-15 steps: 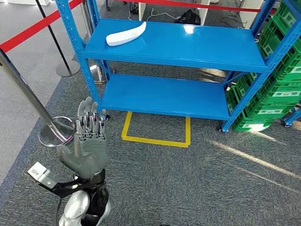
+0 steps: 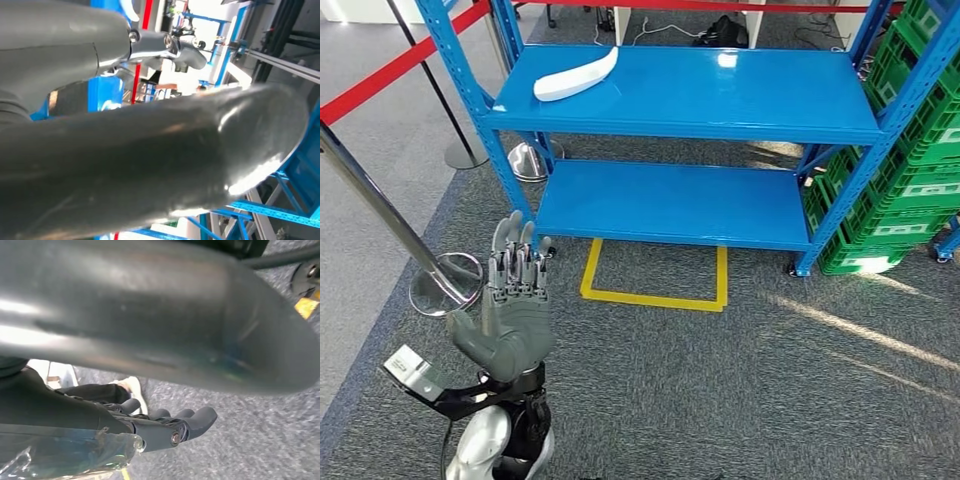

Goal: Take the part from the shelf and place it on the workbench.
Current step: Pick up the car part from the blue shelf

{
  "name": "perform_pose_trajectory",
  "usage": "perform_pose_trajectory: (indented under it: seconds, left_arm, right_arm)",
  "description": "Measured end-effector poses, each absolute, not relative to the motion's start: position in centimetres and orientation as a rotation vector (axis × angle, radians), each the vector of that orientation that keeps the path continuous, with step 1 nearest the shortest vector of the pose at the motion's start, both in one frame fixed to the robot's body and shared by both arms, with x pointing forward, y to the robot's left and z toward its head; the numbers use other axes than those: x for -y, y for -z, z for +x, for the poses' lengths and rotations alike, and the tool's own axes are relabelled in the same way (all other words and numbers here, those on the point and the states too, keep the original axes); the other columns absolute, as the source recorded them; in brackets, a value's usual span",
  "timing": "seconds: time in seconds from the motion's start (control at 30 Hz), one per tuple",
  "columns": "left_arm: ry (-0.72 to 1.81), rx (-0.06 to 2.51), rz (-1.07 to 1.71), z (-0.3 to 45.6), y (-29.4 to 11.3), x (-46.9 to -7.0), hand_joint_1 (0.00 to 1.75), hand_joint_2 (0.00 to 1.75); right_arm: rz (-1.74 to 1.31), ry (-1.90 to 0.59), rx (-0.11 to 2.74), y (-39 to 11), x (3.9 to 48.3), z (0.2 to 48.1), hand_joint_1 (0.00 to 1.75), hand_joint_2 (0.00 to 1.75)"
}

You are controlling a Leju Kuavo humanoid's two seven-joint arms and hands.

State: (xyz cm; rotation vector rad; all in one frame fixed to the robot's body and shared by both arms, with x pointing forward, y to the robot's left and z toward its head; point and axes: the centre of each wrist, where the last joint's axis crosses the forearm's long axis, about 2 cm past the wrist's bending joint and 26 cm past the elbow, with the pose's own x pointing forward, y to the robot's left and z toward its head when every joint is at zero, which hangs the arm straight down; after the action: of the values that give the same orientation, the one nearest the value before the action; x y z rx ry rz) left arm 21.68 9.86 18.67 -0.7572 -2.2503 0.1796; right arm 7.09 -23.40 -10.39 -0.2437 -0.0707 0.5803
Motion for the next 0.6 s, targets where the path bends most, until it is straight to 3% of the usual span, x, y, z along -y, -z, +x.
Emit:
perform_pose_trajectory:
  seconds: [0.6]
  left_arm:
    - [-0.191, 2.271, -0.829, 21.47, -19.01, -9.73, 0.00, 0.00]
  right_arm:
    - [-0.254, -0.609, 0.067, 10.33, 23.40, 7.47, 0.00, 0.00]
